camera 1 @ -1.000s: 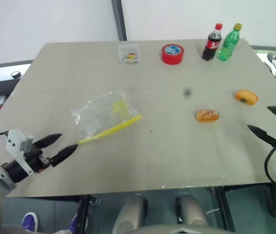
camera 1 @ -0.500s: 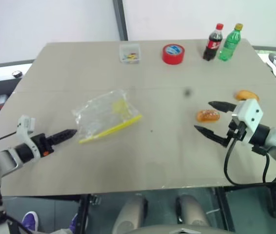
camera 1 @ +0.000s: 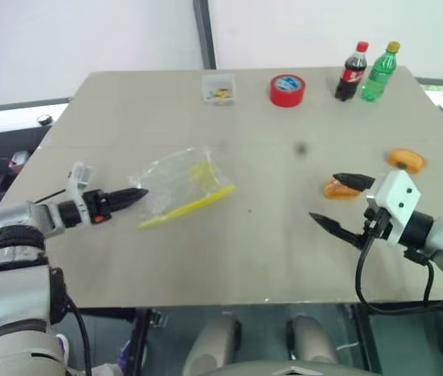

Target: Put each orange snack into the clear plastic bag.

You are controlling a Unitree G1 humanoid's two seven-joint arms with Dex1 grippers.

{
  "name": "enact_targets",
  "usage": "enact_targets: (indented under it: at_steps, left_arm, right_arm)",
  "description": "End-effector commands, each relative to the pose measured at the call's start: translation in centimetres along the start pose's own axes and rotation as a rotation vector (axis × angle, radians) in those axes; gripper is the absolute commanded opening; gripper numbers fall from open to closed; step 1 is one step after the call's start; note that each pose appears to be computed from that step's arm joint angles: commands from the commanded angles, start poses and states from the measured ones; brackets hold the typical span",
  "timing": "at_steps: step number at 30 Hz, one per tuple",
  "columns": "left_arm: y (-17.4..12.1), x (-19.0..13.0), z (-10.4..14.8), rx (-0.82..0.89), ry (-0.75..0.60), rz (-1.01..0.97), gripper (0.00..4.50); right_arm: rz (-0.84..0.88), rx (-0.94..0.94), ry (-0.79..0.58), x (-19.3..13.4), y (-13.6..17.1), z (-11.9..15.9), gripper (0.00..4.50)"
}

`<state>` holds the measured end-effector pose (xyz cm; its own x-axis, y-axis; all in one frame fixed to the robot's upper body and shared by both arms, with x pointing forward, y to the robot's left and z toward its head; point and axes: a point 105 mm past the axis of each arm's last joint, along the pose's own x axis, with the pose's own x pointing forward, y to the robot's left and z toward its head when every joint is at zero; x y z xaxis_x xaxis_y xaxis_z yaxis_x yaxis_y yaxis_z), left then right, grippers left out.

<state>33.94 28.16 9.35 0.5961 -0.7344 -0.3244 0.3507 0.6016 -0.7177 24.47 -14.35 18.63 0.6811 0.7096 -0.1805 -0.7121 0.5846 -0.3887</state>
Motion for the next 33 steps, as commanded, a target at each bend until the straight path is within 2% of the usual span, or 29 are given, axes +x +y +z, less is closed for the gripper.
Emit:
enact_targets:
  at_steps: [1, 4, 7, 9, 10, 11, 12, 13, 14, 15, 16, 19, 23, 26, 33]
  left_arm:
    - [1.0, 3.7, -5.6, -0.147, 0.179, -0.010, 4.44]
    - [-0.1, 6.5, -5.1, -0.179, 0.109, -0.053, 4.44]
    - [0.5, 8.2, -4.7, -0.208, 0.028, 0.022, 4.44]
    - [0.4, 9.0, -4.9, -0.243, 0.021, 0.041, 3.89]
    - [0.1, 9.2, -5.0, -0.272, 0.029, 0.030, 3.82]
    - [-0.1, 9.3, -5.1, -0.289, 0.034, 0.021, 3.19]
    - [-0.2, 9.4, -5.2, -0.302, 0.036, 0.022, 2.90]
    - [-0.2, 9.4, -5.2, -0.321, 0.032, 0.034, 2.35]
    - [-0.4, 9.4, -5.0, -0.342, 0.032, 0.025, 2.14]
    - [-1.0, 9.4, -4.8, -0.372, 0.040, 0.011, 1.40]
    - [-1.6, 9.4, -4.5, -0.400, 0.047, -0.010, 1.18]
    - [-4.0, 9.2, -3.7, -0.441, 0.110, -0.084, 0.03]
    - [-6.2, 8.5, -2.7, -0.441, 0.150, -0.121, 0.03]
    - [-8.8, 7.8, -1.3, -0.428, 0.167, -0.192, 0.03]
    - [-11.9, 7.8, 1.6, -0.405, 0.105, -0.305, 0.03]
  right_arm:
    - [-0.036, -0.043, -0.011, -0.9, 0.1, 1.2, 4.50]
    - [-0.070, -0.043, 0.005, -1.4, 0.3, 1.2, 4.50]
    - [-0.102, -0.038, 0.003, -1.5, 0.5, 1.3, 4.50]
    - [-0.122, -0.039, 0.003, -1.4, 0.7, 1.2, 4.50]
    - [-0.130, -0.043, 0.001, -1.3, 0.8, 1.2, 4.50]
    - [-0.134, -0.046, 0.000, -1.2, 0.9, 1.1, 4.50]
    - [-0.136, -0.050, -0.002, -1.1, 0.9, 1.1, 4.50]
    - [-0.135, -0.053, -0.005, -1.0, 1.0, 1.1, 4.50]
    - [-0.134, -0.055, -0.010, -0.8, 1.1, 1.1, 4.50]
    - [-0.129, -0.056, -0.023, -0.5, 1.2, 1.1, 4.50]
    - [-0.123, -0.060, -0.030, -0.3, 1.4, 1.1, 4.50]
    - [-0.101, -0.093, -0.029, 0.6, 1.7, 0.7, 4.50]
    - [-0.101, -0.195, -0.025, 2.5, 1.7, 0.0, 4.50]
    - [-0.081, -0.327, 0.009, 4.5, 2.3, -1.5, 4.50]
    - [-0.068, -0.530, 0.043, 8.6, 2.8, -4.1, 4.50]
